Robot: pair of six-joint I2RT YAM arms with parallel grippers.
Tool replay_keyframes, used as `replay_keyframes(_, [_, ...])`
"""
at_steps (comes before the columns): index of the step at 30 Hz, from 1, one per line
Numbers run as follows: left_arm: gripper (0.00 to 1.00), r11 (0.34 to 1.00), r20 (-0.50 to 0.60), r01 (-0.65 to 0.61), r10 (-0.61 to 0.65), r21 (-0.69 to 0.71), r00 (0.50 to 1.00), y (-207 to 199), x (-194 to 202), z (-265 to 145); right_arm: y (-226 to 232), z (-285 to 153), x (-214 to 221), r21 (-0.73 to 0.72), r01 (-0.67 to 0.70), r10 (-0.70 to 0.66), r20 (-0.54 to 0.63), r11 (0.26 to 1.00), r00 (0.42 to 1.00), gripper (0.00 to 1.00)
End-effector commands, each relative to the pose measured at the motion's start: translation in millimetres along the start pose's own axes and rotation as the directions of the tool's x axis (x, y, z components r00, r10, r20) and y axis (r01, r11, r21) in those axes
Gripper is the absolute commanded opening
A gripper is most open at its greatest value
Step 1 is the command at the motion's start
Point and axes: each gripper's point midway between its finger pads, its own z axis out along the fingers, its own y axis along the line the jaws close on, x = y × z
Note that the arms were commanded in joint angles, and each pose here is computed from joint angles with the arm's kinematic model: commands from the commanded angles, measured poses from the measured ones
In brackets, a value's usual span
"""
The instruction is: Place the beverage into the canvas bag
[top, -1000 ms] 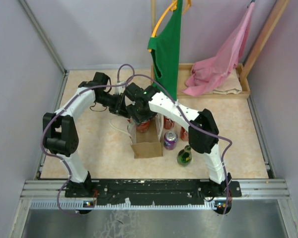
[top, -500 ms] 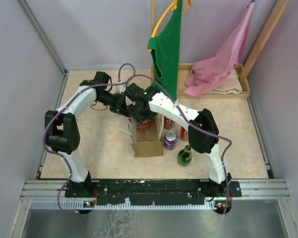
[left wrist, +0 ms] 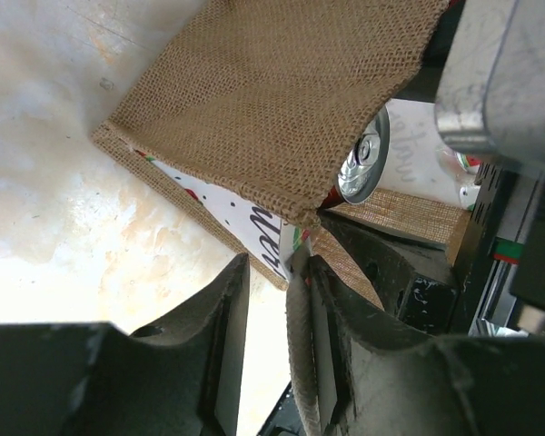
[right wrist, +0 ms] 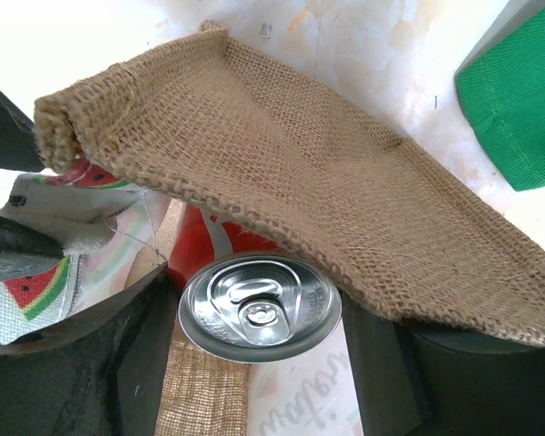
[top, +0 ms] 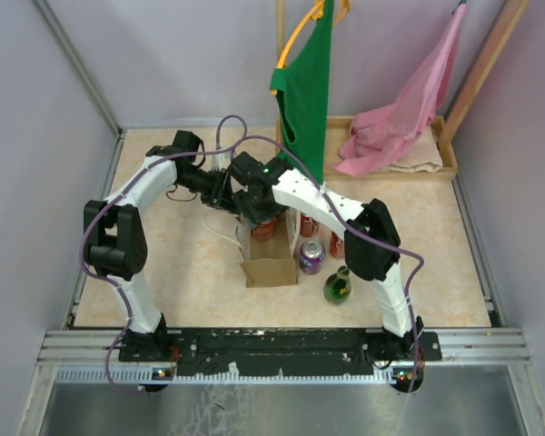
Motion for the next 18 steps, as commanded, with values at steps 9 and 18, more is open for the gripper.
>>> replay_keyframes(9, [0.44, 1.000, -0.019, -0.021, 0.020, -0.019, 1.000, 7, 0, 7, 16, -13, -38, -0.048, 0.035, -0.026, 0.178, 0.998, 0.984, 0.80])
replay_keyframes(18, [0.44, 1.000, -0.020, -0.019, 0.018, -0.020, 1.000, 7, 1, 7, 12, -41, -59, -0.050, 0.014, 0.001, 0.279, 0.999, 0.960, 0.81])
